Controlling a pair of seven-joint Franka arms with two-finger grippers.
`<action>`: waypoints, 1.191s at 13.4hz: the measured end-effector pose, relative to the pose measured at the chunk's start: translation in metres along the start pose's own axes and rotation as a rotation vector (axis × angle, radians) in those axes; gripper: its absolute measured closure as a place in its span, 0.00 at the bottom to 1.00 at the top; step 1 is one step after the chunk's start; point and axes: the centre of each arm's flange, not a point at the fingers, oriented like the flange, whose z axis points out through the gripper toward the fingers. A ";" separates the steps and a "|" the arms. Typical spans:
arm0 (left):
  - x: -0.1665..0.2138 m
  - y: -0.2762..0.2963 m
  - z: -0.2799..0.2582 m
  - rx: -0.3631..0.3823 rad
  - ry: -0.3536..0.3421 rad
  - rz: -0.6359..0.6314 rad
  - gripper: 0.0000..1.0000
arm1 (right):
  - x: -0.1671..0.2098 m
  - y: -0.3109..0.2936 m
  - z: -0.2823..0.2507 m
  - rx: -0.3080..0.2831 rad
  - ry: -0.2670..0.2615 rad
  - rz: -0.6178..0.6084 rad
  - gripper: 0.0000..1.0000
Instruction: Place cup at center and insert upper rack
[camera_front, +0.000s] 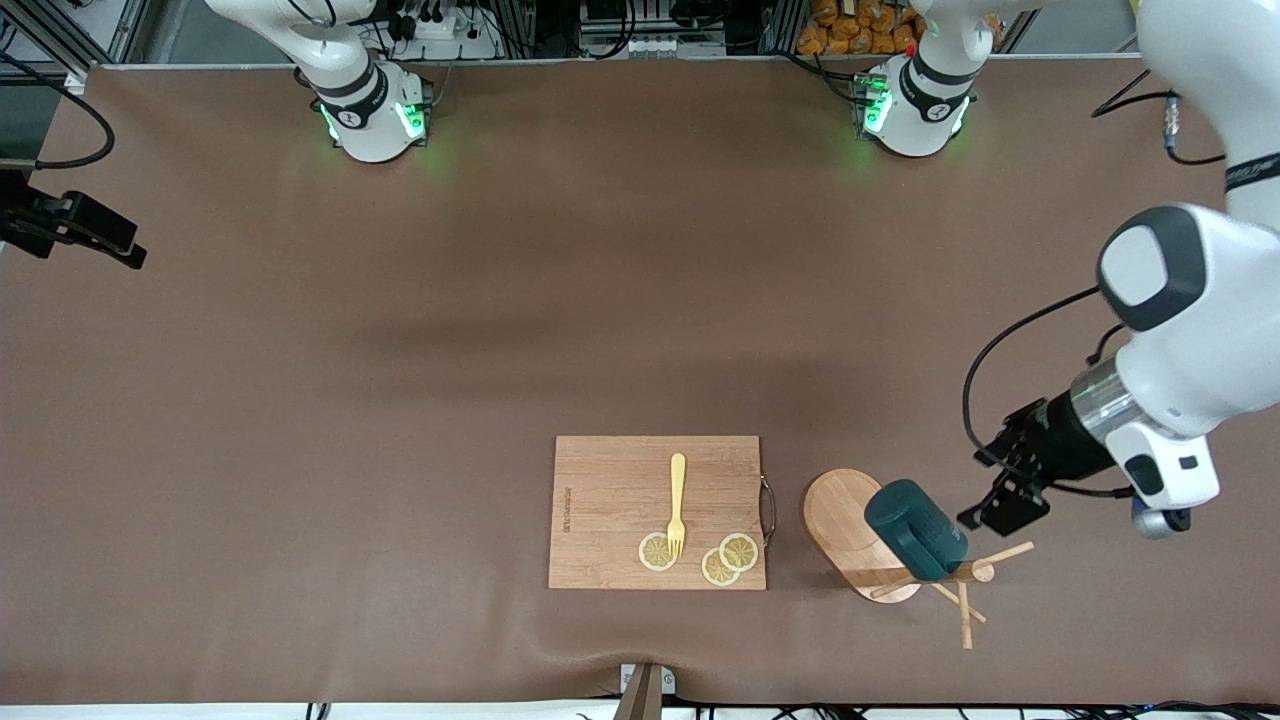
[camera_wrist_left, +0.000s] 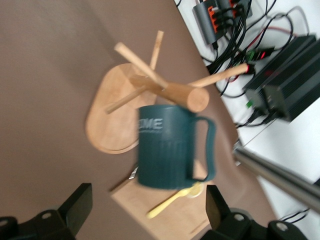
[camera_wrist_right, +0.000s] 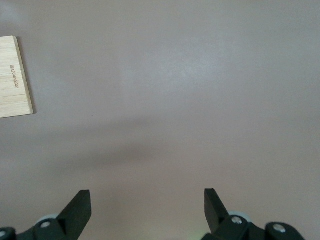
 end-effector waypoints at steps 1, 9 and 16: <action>-0.002 -0.005 -0.011 0.021 -0.004 0.042 0.00 | 0.000 0.000 0.000 0.000 0.000 0.000 0.00; -0.029 -0.050 -0.047 0.176 0.002 0.395 0.00 | 0.000 0.001 0.000 0.000 0.000 0.004 0.00; -0.078 -0.053 -0.071 0.318 -0.021 0.599 0.00 | 0.000 0.001 0.000 0.000 0.000 0.005 0.00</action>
